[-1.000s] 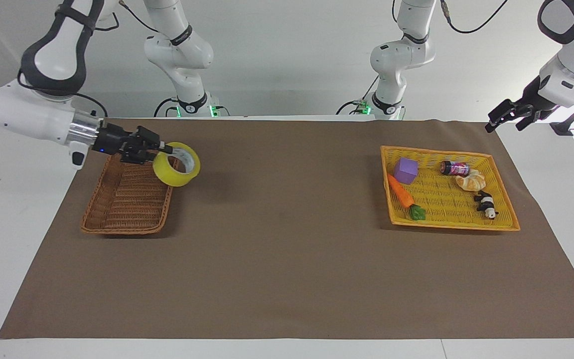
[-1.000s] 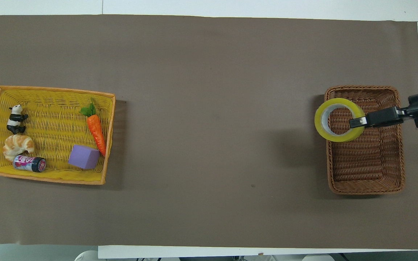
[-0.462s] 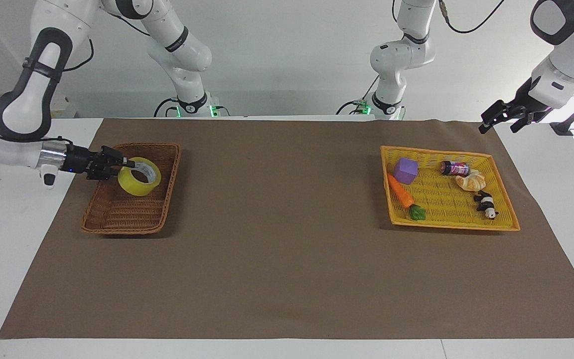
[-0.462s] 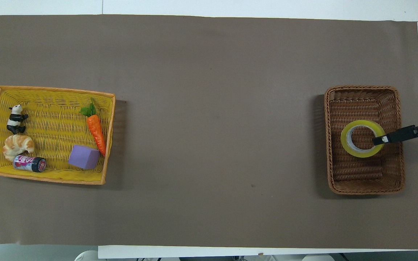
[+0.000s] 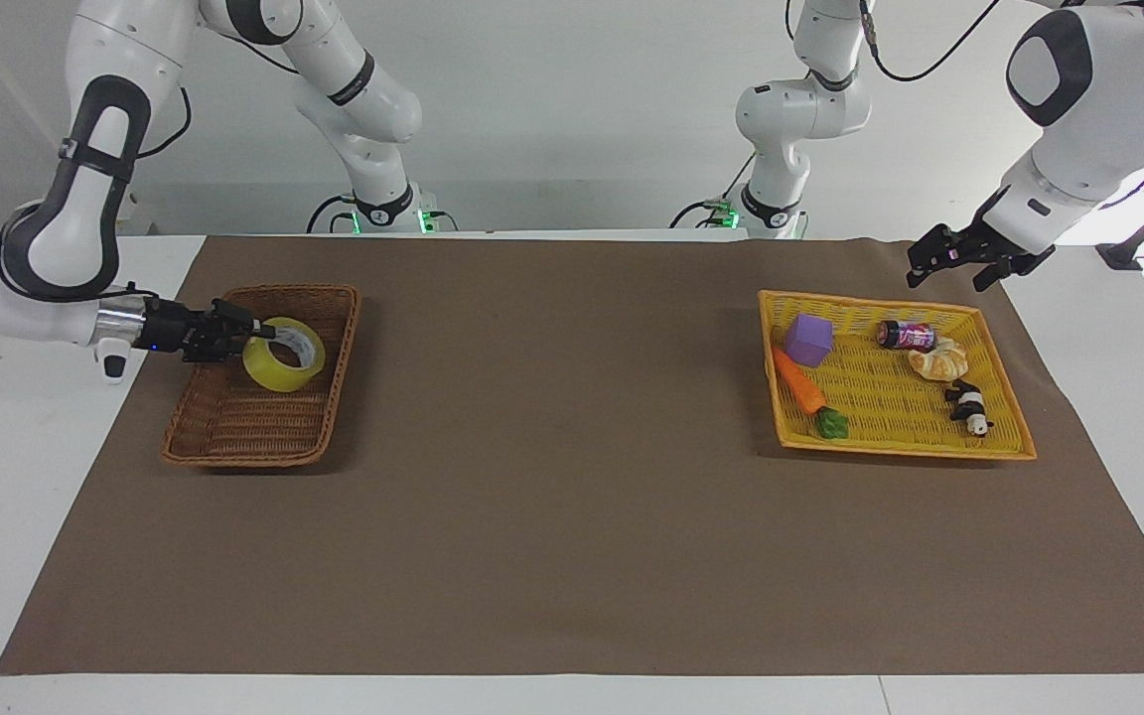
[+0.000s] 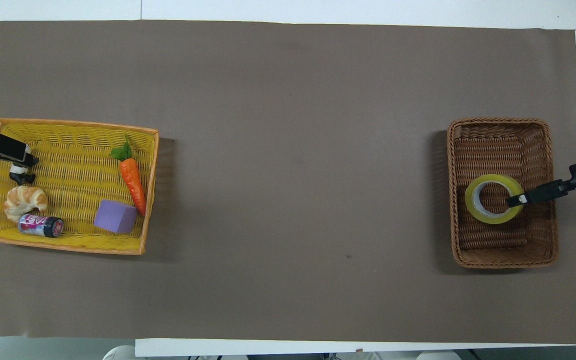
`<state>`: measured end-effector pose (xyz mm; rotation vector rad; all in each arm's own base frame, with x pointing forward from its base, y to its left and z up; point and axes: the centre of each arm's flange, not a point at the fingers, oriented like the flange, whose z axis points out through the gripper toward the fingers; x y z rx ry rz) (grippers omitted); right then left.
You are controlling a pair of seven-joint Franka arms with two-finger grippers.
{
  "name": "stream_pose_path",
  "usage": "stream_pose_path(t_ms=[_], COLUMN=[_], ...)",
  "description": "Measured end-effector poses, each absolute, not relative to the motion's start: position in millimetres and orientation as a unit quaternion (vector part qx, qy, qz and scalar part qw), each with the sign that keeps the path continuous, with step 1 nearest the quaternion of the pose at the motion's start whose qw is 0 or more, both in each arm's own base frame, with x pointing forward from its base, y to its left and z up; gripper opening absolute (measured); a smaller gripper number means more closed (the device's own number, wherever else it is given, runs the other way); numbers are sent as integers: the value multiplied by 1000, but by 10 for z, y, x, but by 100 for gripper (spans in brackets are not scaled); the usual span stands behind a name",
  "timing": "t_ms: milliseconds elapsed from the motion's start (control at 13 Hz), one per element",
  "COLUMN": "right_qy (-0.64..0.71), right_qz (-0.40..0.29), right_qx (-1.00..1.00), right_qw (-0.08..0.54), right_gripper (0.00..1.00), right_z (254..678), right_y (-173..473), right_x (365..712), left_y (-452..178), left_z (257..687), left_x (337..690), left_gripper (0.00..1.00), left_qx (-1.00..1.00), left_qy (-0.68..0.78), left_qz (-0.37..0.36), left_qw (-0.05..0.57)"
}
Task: Move tape to another basket
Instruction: 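Open the right gripper and withdraw it from the tape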
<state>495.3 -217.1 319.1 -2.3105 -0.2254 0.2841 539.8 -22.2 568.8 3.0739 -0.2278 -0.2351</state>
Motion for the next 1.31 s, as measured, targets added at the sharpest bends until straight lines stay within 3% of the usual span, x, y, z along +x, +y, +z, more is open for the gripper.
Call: stream_pose_path(t_ms=[231,538,615,846,1077,1308], right_qy=[-96,-115,-120,-169,-248,-222], right_qz=[116,109,107,88,57,48], right_qx=[-911,-921,-924,-946,-953,-970], right_qw=[383,355,347,260,163,87], right_gripper=[54,96,100,100,100,100], right_z=[3178,3187,3217,3621,4467,5127], right_y=[-2160,-2212,-2228,-2168,-1710,-1471], right_x=[4954,4989,5002,5191,5408,5427], left_y=[-218,-209,-220,-348,-348,-308], left_z=[5736,6067,6098,6107,6103,6097], left_x=[5420,5437,5434,5418,5415,5414], left_gripper=[100,100,100,100,100,100], left_qx=[994,995,995,994,994,994], left_qy=[-76,-75,-77,-88,-85,-82], left_qz=[-79,-68,-67,-70,-71,-73], left_qw=[16,8,4,-2,-4,-4])
